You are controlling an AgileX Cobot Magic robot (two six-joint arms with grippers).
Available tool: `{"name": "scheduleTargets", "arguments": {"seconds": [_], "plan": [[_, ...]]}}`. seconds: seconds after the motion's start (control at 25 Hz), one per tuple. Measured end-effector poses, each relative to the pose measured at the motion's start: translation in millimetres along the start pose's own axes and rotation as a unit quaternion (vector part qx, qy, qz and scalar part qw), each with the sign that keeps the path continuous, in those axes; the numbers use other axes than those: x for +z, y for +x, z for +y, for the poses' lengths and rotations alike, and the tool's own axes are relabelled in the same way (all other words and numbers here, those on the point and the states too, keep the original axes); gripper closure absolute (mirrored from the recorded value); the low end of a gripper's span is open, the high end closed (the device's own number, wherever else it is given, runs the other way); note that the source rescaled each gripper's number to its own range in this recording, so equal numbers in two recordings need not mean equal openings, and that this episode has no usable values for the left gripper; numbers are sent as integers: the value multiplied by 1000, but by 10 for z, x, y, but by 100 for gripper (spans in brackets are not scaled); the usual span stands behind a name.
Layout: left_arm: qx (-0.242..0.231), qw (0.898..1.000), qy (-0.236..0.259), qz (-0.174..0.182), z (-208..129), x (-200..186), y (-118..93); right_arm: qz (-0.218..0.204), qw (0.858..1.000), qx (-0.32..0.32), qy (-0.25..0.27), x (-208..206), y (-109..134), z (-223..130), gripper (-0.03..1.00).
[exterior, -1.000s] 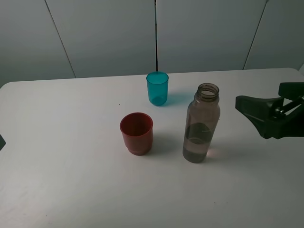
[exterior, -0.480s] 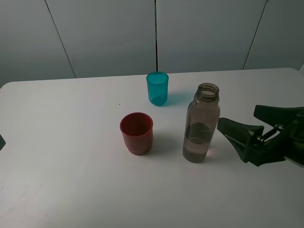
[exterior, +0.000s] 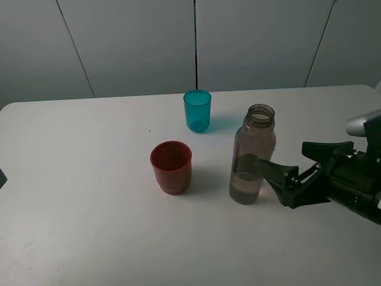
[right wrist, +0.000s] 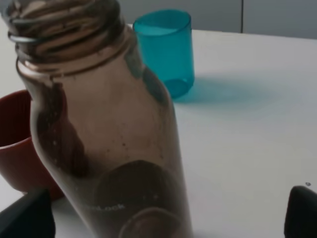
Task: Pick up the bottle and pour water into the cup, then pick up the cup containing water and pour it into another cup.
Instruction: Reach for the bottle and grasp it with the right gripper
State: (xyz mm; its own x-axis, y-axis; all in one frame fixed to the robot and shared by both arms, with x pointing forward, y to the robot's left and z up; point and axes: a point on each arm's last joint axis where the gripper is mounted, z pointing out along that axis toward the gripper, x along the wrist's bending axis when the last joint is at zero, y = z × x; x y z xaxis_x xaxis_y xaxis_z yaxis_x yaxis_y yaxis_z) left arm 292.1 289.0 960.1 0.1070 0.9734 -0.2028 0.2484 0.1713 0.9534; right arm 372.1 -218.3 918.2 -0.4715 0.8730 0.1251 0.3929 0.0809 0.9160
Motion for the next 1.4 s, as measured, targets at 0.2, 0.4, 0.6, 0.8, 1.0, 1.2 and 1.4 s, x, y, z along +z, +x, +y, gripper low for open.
{"name": "scheduleTargets", "arguments": {"seconds": [0.2,0.4,0.6,0.8,1.0,1.2,1.4], "plan": [[0,1000,0,0,0,0,0,-2,1000,-19,-12,66,-10,-21,-3],[0,1000,0,0,0,0,0,16,999,-30,-33,209,20,-1,-3],[0,1000,0,0,0,0,0,28,998,-28,-41,403,34,-35,-3],[0,1000,0,0,0,0,0,37,999,-22,-17,600,43,-111,-3],[0,1000,0,0,0,0,0,41,998,-24,-30,701,53,-55,-3],[0,1000,0,0,0,0,0,57,997,-30,-32,785,82,-51,-3],[0,1000,0,0,0,0,0,62,997,-32,-12,828,84,-135,-3]]}}
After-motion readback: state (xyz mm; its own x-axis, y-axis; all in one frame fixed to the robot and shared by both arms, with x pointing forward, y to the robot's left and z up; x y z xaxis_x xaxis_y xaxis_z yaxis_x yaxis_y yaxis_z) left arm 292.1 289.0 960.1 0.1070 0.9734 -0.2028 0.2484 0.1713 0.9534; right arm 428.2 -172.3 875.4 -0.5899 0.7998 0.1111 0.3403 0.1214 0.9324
